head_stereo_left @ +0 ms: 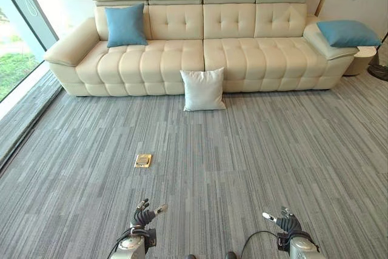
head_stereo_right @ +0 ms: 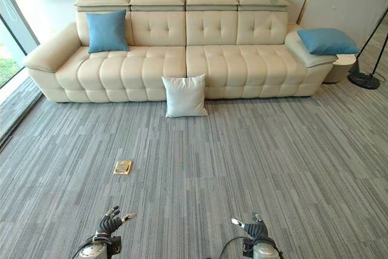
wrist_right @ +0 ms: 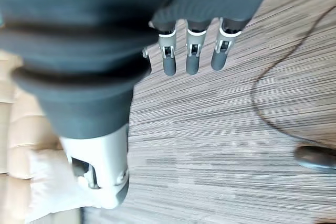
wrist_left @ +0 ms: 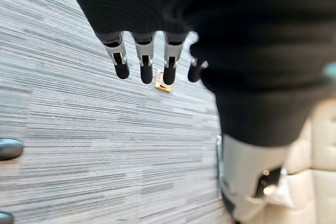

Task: Pick up all the scattered cushions and arrange them neatly on the sofa.

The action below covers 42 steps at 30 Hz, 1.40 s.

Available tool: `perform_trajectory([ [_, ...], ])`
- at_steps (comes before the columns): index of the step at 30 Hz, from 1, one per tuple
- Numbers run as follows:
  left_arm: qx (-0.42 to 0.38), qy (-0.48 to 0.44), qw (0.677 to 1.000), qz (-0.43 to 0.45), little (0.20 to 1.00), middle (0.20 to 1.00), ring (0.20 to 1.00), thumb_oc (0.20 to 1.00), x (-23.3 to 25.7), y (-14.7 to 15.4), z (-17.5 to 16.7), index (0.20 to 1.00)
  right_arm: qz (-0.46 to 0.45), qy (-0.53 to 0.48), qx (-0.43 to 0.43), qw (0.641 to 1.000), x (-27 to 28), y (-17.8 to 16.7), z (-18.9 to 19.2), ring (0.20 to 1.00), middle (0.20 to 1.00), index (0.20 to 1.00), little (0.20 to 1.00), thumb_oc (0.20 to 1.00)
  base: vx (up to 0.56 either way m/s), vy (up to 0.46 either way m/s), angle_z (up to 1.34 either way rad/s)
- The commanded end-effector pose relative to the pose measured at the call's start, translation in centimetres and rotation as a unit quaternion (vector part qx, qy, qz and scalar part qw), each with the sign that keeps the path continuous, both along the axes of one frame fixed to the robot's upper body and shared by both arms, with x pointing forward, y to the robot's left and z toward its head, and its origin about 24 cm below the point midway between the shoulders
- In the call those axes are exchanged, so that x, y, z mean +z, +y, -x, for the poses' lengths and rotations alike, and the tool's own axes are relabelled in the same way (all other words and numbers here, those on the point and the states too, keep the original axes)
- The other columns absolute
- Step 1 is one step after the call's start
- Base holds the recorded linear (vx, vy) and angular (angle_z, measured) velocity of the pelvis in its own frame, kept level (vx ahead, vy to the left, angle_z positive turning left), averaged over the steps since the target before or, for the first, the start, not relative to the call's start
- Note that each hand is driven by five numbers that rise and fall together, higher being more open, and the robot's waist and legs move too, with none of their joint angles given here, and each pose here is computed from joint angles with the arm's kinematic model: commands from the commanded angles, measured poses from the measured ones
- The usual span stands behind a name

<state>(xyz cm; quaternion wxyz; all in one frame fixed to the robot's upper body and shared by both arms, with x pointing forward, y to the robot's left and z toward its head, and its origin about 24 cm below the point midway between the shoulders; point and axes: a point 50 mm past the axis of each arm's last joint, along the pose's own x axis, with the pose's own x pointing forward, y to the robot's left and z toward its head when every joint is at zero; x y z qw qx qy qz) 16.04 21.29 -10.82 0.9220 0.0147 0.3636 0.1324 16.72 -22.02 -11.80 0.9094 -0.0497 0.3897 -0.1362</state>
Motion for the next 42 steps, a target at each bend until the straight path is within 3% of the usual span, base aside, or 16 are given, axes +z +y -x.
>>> perform_trajectory([
  [1, 0.002, -0.066, 0.997, -0.027, 1.0, 1.0, 1.0, 1.0, 2.1, 1.2, -2.8, 1.0, 0.034, -0.054, 0.03, 0.998, 1.9, -0.6, -2.6, 1.0, 1.0, 1.0, 1.0, 1.0, 0.0, 0.0, 0.0],
  [11, 0.002, -0.082, 0.996, -0.029, 1.0, 1.0, 1.0, 1.0, 2.7, 1.1, -3.0, 1.0, 0.022, -0.105, 0.035, 0.994, 3.4, 0.3, -3.8, 1.0, 1.0, 1.0, 1.0, 1.0, 0.0, 0.0, 0.0],
  [42, 0.013, -0.094, 0.994, -0.05, 1.0, 1.0, 1.0, 1.0, 3.5, 2.2, -4.2, 1.0, 0.029, -0.084, 0.017, 0.996, 2.9, -0.2, -3.6, 1.0, 1.0, 1.0, 1.0, 1.0, 0.09, 0.052, -0.04],
])
